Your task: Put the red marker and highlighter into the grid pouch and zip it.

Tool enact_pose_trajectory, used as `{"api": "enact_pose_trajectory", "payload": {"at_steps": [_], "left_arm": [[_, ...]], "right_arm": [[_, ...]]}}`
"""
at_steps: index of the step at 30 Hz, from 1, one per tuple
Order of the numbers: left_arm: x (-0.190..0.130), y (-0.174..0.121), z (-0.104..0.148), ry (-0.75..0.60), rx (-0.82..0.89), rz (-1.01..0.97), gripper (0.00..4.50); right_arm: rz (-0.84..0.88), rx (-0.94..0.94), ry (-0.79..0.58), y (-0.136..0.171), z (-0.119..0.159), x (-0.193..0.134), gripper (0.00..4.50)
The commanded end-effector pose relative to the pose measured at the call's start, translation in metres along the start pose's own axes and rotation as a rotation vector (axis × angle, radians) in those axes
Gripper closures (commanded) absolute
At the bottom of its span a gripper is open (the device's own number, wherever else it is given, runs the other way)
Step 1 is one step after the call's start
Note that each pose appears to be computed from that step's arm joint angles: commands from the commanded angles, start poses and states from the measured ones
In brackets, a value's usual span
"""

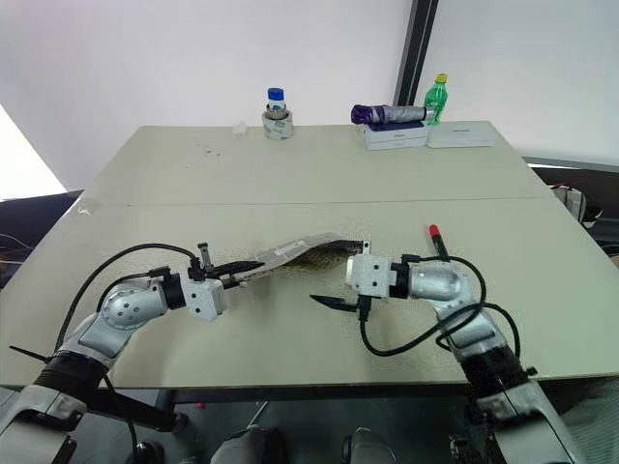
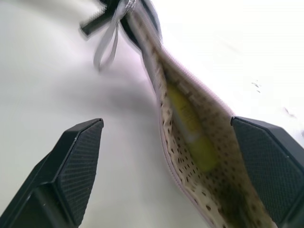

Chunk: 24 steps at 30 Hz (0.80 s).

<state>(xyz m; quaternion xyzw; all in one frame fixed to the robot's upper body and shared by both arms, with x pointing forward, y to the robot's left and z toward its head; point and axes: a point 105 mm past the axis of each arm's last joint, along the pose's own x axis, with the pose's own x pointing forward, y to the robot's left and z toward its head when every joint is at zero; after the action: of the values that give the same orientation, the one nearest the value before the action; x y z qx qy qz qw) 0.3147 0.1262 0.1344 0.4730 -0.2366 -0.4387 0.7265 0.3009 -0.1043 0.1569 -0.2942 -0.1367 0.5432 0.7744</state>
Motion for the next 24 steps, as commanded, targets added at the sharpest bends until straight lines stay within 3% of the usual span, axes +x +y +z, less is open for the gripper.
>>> {"api": "enact_pose_trajectory", "payload": {"at_steps": [1, 4, 9, 13, 18, 24], "left_arm": [[-0.009, 0.013, -0.004, 0.028, 0.016, 0.073, 4.5], [-0.015, 0.012, -0.013, 0.069, 0.005, 0.095, 4.5], [-0.019, 0.013, -0.019, 0.095, 0.004, 0.118, 4.5], [-0.014, 0.01, -0.017, 0.076, -0.004, 0.119, 4.5], [-0.011, 0.006, -0.015, 0.069, -0.007, 0.115, 4.5], [-0.011, 0.003, -0.014, 0.072, -0.004, 0.114, 4.5]], "right_arm": [[-0.198, 0.111, -0.081, -0.017, 0.019, -0.028, 0.04], [-0.503, 0.181, -0.025, -0.03, -0.003, -0.065, 0.04], [-0.76, 0.302, 0.086, -0.008, -0.031, -0.105, 0.04], [-0.883, 0.346, 0.194, -0.004, -0.045, -0.119, 0.04], [-1.045, 0.383, 0.292, -0.04, -0.064, -0.132, 0.04], [-1.086, 0.505, 0.396, -0.056, -0.089, -0.134, 0.04]]}}
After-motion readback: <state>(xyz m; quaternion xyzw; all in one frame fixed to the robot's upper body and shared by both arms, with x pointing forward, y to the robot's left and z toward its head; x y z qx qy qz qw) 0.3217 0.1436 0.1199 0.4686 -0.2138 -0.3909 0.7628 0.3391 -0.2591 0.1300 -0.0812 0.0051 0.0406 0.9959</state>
